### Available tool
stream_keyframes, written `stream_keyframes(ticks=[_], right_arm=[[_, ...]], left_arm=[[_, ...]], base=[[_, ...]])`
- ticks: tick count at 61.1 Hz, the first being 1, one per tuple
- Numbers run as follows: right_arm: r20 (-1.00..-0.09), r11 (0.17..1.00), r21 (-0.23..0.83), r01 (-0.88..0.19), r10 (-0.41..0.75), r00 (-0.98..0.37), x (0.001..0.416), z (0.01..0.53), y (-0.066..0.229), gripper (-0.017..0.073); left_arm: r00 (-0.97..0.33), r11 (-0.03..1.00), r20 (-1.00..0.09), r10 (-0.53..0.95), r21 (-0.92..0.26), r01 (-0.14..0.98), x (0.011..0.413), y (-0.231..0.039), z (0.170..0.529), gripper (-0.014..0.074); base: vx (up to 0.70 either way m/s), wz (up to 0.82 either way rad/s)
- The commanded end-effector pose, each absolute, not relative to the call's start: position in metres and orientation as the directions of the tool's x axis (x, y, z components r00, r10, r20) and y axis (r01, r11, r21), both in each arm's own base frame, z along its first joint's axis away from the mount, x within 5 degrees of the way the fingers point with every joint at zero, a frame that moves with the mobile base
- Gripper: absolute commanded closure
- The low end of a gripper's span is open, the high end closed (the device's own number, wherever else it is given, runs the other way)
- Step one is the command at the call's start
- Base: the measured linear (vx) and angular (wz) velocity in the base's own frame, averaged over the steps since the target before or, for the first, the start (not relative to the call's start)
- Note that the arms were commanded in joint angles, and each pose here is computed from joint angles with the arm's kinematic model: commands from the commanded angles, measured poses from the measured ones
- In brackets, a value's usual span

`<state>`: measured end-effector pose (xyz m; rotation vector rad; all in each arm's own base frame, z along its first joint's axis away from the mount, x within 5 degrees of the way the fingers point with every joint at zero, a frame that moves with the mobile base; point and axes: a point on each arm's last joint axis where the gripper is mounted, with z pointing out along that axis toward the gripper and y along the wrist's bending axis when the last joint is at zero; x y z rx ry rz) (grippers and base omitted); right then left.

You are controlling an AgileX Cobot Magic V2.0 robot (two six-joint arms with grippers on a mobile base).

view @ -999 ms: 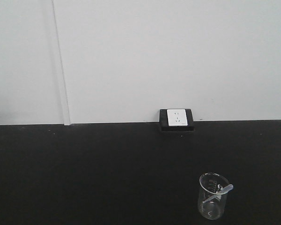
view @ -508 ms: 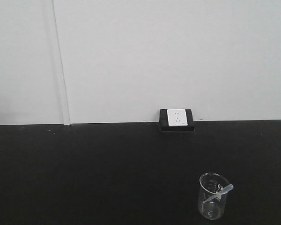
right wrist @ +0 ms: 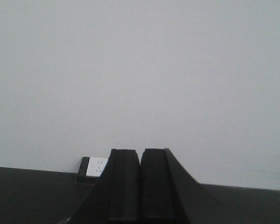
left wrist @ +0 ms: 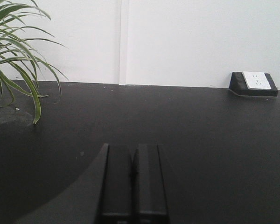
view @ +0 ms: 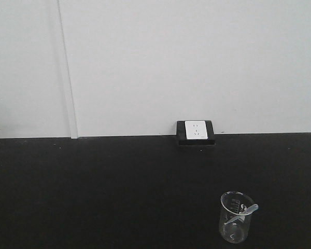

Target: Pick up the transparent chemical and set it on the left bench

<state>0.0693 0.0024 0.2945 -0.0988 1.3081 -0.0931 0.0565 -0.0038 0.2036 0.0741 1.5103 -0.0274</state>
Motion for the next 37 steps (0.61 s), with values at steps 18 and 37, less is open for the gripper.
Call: stream_keyframes(ticks=[18, 37], right_arm=[[-0.985, 0.988, -0.055, -0.143, -0.03, 0.172, 0.174, 0.351, 0.01, 0.0563], [-0.998, 0.984, -0.013, -0.176, -0.023, -0.054, 0.23, 0.301, 0.01, 0.0482]], left_arm=[[0.141, 0.998, -0.99, 0.014, 0.023, 0.063, 0.055, -0.004, 0.206, 0.0597], [0.141, 0.998, -0.99, 0.014, 0.023, 0.063, 0.055, -0.004, 0.206, 0.0597]], base=[[0.0, 0.0], [0.0, 0.0]])
